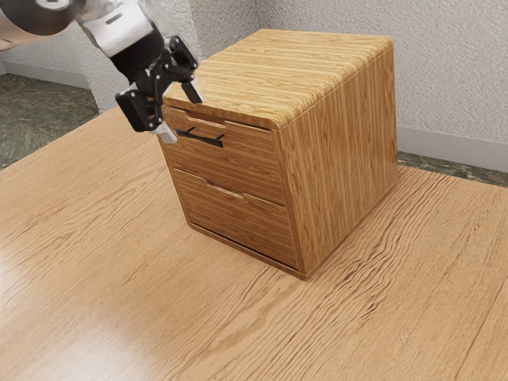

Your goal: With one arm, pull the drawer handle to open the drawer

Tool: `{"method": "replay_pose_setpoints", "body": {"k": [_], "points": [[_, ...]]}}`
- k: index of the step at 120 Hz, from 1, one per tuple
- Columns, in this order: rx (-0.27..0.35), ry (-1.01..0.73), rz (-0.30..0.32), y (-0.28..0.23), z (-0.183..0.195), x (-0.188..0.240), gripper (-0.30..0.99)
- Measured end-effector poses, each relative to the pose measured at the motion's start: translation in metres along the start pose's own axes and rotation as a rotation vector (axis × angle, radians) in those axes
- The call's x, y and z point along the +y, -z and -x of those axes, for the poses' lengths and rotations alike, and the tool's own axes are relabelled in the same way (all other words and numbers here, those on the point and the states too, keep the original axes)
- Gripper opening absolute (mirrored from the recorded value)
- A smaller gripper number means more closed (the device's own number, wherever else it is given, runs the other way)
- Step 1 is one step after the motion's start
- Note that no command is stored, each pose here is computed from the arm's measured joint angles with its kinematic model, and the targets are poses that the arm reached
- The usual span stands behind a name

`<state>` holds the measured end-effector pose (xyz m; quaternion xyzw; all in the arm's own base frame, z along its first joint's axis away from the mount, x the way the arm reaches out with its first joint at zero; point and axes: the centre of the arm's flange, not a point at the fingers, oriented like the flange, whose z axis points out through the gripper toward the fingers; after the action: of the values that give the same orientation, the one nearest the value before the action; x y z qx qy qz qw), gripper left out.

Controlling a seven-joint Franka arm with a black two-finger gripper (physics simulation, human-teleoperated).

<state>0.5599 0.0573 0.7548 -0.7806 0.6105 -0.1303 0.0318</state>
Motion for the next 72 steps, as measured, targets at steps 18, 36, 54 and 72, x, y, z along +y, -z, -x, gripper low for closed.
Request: {"method": "replay_pose_setpoints", "body": {"k": [18, 36, 54, 72], "points": [[-0.009, -0.217, -0.046, -0.011, -0.001, 0.035, 0.69], [-0.069, -0.354, -0.155, -0.026, 0.004, 0.027, 0.69], [-0.12, -0.43, -0.226, -0.03, 0.019, 0.012, 0.69], [-0.14, -0.487, -0.257, -0.023, 0.033, 0.013, 0.69]]}}
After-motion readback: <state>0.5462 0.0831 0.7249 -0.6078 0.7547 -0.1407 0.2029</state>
